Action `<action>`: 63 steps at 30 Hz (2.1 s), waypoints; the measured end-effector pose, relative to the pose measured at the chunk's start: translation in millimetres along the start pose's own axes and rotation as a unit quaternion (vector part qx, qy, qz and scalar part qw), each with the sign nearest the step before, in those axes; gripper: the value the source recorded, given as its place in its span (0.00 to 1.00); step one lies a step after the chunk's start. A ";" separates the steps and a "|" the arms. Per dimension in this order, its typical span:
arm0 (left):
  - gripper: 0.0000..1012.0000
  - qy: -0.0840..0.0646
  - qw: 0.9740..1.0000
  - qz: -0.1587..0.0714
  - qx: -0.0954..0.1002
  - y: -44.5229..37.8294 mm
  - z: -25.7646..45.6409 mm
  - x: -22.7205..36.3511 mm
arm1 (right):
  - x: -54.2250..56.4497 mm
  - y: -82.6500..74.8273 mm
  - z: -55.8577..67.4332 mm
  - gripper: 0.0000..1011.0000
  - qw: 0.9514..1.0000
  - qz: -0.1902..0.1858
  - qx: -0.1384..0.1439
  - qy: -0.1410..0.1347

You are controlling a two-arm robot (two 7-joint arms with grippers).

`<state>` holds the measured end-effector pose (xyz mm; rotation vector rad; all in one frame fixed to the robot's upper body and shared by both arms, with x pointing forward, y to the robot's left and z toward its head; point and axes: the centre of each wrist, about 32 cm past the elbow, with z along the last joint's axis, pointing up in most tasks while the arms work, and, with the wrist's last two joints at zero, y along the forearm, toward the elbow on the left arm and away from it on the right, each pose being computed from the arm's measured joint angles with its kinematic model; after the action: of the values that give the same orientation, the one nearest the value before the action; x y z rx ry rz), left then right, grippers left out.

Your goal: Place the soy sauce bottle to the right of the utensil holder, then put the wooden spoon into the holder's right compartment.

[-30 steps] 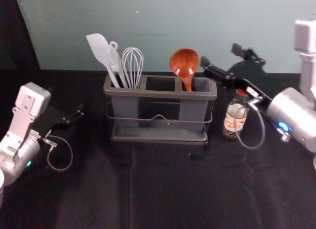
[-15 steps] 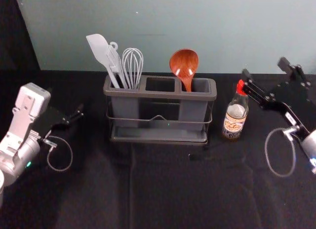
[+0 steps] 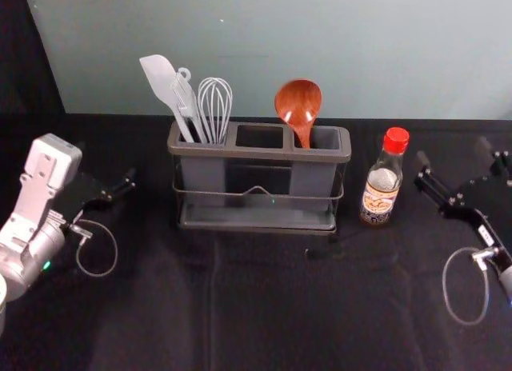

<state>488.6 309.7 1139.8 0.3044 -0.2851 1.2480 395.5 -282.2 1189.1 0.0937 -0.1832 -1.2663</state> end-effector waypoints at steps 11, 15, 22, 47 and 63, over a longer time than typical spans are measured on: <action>0.99 0.000 1.000 0.000 0.000 0.0 0.0 0.0 | -7.3 -2.9 -26.5 0.99 0.999 0.003 -0.043 0.031; 0.99 0.000 1.000 0.000 0.000 0.0 0.0 0.0 | -10.4 -3.8 -33.3 0.99 0.998 0.002 -0.054 0.030; 0.99 0.000 1.000 0.000 0.000 0.0 0.0 0.0 | -12.3 -6.1 -41.0 0.99 0.998 -0.006 -0.065 0.021; 0.99 0.000 1.000 0.000 0.000 0.0 0.0 0.0 | -14.4 -8.4 -53.5 0.99 0.996 -0.011 -0.083 0.010; 0.99 0.000 1.000 0.000 0.000 0.0 0.0 0.0 | -14.2 -8.3 -53.8 0.99 0.996 -0.010 -0.088 0.010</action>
<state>488.6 309.7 1139.8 0.3044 -0.2851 1.2479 393.8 -272.8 1133.6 -0.0435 -0.0539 -1.2955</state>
